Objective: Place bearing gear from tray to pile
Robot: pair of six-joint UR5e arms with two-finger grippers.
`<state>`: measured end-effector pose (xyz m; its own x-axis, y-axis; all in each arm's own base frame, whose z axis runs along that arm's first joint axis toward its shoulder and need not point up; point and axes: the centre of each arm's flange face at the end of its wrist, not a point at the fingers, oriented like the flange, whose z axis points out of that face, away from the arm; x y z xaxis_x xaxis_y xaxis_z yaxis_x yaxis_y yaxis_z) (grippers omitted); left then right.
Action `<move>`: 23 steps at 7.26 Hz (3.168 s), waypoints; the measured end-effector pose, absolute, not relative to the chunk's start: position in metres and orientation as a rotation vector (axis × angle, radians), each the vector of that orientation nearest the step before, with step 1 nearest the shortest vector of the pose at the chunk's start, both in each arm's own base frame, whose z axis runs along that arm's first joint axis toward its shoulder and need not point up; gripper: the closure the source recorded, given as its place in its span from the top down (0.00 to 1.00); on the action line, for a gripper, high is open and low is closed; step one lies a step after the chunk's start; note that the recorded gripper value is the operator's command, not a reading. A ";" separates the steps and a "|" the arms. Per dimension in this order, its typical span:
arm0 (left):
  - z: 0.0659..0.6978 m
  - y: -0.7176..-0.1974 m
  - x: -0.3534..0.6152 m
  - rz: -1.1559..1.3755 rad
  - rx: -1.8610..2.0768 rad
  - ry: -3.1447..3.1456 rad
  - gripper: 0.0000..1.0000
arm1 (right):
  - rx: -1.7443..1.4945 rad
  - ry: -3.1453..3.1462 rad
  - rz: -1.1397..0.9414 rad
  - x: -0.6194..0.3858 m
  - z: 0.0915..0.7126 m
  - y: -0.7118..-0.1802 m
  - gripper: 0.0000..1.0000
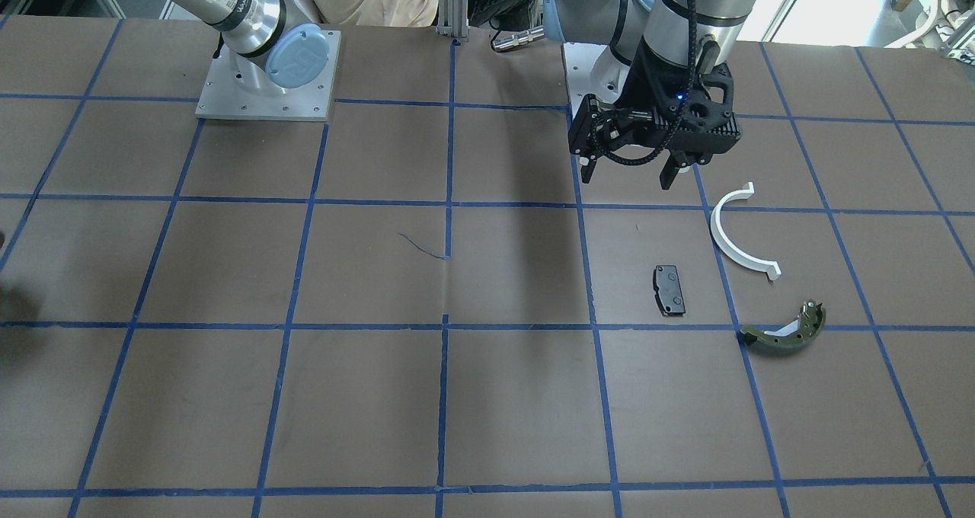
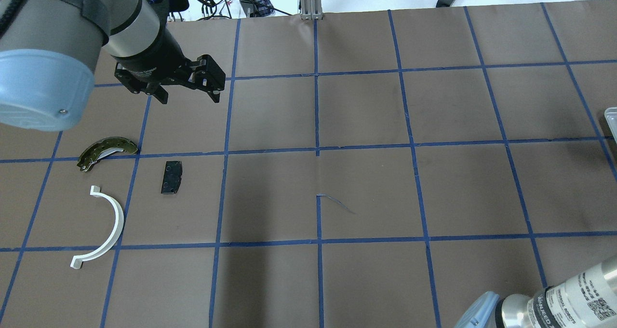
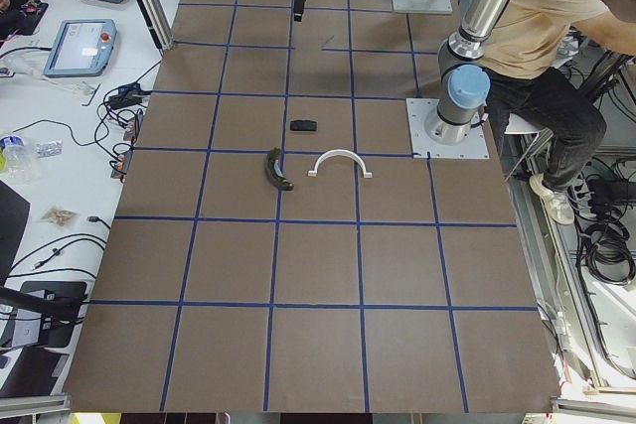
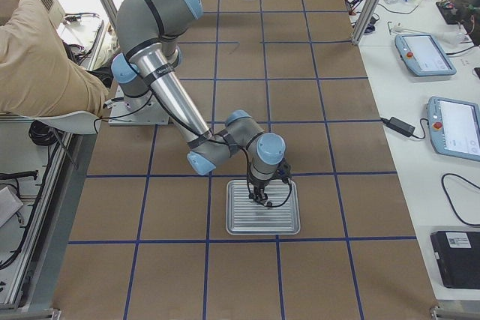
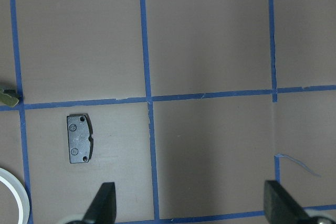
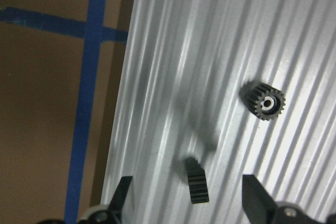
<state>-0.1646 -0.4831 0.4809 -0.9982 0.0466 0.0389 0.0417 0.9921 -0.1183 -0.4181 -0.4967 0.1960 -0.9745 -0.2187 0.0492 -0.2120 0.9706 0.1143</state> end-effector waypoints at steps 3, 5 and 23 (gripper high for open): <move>0.481 -0.483 -0.165 0.182 -0.070 -3.094 1.00 | 0.332 -3.047 -0.210 -0.420 0.190 -0.495 0.58; 0.481 -0.483 -0.165 0.184 -0.070 -3.094 1.00 | 0.330 -3.046 -0.213 -0.420 0.190 -0.495 0.44; 0.482 -0.483 -0.165 0.186 -0.070 -3.095 1.00 | 0.270 -3.130 -0.108 -0.104 0.267 -0.605 0.00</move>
